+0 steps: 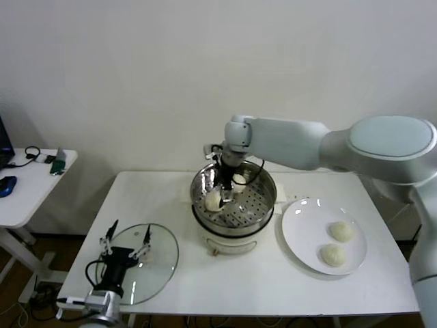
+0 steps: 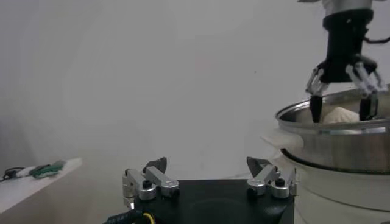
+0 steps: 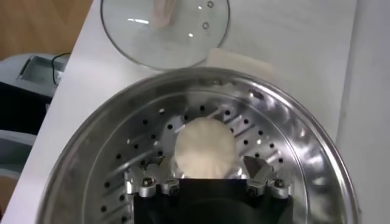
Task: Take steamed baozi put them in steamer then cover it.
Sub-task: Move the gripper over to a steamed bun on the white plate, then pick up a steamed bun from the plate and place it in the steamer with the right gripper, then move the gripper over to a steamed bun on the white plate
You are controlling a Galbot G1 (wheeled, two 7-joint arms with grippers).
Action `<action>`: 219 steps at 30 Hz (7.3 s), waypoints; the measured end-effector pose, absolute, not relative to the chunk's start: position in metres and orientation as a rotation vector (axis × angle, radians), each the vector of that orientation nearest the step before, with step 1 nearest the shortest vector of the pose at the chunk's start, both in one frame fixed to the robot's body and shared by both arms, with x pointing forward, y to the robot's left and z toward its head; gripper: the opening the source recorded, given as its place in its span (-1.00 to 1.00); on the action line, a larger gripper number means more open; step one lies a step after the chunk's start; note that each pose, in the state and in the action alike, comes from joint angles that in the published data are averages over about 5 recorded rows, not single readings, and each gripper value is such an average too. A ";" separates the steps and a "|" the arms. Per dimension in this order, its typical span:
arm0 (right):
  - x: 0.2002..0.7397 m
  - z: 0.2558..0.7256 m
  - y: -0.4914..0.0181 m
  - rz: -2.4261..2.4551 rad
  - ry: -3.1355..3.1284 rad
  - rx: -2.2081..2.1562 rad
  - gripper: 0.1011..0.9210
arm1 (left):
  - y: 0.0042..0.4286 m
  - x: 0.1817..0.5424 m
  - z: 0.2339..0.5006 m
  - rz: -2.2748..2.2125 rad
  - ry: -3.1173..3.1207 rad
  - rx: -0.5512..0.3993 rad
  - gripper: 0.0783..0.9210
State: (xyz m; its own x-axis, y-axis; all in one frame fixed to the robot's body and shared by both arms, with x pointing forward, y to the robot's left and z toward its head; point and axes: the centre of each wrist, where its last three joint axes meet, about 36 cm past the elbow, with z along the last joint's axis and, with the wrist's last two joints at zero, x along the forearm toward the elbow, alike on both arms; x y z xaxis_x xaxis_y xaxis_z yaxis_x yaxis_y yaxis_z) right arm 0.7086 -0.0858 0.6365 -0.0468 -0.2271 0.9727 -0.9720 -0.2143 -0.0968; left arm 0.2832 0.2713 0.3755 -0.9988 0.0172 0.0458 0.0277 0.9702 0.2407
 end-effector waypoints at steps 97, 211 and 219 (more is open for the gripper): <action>0.668 0.692 -0.276 1.822 -0.896 1.619 0.47 | 0.270 0.266 0.369 -0.425 -3.021 -0.023 0.77; 0.638 0.456 -0.454 1.298 -1.237 1.098 0.76 | 0.275 0.261 0.359 -0.455 -2.968 -0.024 0.77; 0.646 0.450 -0.449 1.290 -1.243 1.105 0.74 | 0.275 0.261 0.359 -0.459 -2.968 -0.024 0.77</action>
State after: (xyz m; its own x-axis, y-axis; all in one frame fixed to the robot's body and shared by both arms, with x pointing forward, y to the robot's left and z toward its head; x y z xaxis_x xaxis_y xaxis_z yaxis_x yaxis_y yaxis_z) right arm 0.6463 -0.4491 0.4500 -0.0934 0.0594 0.9939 -0.9954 0.0170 -0.0945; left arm 0.2606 0.2746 0.3591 -0.9903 -0.0057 0.1385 0.0365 0.9534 0.2996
